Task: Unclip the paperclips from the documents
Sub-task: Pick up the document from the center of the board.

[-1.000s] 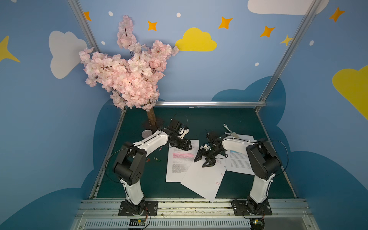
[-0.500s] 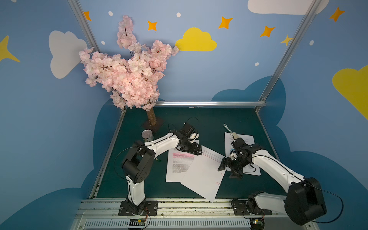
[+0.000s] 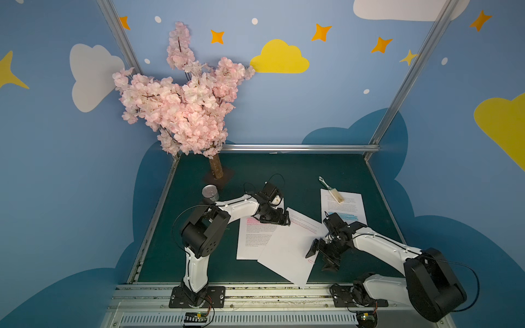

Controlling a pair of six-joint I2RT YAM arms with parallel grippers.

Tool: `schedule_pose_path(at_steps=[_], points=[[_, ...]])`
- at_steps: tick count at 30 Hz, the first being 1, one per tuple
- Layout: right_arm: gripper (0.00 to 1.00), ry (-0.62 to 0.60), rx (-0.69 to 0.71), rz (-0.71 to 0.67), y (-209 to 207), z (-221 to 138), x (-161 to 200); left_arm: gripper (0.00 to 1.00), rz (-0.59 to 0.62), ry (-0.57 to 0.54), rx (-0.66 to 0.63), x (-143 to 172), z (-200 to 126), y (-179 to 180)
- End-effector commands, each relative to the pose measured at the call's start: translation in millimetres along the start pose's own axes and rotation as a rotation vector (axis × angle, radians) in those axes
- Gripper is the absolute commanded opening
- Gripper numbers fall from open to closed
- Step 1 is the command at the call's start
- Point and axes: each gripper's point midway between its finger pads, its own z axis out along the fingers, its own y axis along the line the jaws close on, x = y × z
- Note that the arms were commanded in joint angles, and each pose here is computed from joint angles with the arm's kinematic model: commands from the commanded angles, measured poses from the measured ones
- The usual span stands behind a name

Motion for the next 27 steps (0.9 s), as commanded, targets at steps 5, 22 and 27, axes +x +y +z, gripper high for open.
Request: schedule_pose_path(at_steps=[5,22,27], points=[[0.83,-0.084,-0.065,-0.140,44,47,-31,0.90,-0.070,0.071,0.014,25,18,10],[0.82,-0.293,-0.277,-0.309,116,25,-55,0.90,-0.169,0.094,0.108,41,25,12],[0.81,-0.308,-0.323,-0.362,133,22,-52,0.90,-0.179,0.098,0.128,41,24,8]])
